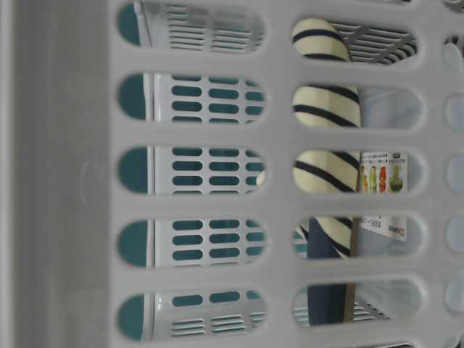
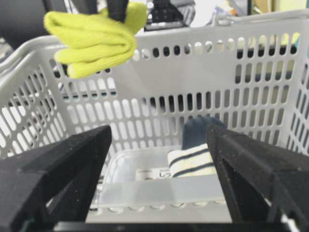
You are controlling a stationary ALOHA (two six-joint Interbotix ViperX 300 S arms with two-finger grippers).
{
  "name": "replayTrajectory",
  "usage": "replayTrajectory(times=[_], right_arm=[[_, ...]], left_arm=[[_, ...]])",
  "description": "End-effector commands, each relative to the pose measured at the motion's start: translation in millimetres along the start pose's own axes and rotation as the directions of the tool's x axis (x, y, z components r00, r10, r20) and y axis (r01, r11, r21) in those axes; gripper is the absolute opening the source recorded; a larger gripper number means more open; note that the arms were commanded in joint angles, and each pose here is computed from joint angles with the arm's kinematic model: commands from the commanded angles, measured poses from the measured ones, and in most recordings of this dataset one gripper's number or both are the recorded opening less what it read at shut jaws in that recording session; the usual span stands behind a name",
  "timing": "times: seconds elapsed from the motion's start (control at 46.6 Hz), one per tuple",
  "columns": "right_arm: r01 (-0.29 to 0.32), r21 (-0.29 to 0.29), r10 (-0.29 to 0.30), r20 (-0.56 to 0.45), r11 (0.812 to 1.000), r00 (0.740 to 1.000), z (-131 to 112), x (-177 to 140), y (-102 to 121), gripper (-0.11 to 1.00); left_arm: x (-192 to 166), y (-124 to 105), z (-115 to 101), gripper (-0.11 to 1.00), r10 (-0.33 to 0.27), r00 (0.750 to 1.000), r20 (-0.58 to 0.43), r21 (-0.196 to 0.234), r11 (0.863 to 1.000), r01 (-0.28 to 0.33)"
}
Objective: Pick up the yellow cloth from the shopping basket with the left arm.
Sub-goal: 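Lift the gripped yellow cloth upward out of the basket with the left gripper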
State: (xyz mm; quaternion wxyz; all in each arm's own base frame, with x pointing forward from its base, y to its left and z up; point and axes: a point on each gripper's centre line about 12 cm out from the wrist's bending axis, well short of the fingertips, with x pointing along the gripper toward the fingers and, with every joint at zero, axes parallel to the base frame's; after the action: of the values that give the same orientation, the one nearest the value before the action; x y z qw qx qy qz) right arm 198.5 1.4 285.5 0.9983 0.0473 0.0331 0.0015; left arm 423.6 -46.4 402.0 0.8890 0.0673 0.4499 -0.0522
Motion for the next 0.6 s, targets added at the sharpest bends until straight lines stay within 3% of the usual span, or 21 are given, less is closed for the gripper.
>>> replayTrajectory(times=[0.0, 0.58], right_arm=[[0.000, 0.005, 0.000, 0.026, 1.000, 1.000, 6.0, 1.1, 0.2, 0.75], [-0.001, 0.005, 0.000, 0.028, 1.000, 1.000, 5.8, 0.8, 0.2, 0.75]], left_arm=[[-11.5, 3.9, 5.5, 0.20, 0.010, 0.999, 0.033, -0.005, 1.000, -0.010], [-4.9, 11.1, -0.6, 0.20, 0.019, 1.000, 0.002, -0.017, 1.000, -0.019]])
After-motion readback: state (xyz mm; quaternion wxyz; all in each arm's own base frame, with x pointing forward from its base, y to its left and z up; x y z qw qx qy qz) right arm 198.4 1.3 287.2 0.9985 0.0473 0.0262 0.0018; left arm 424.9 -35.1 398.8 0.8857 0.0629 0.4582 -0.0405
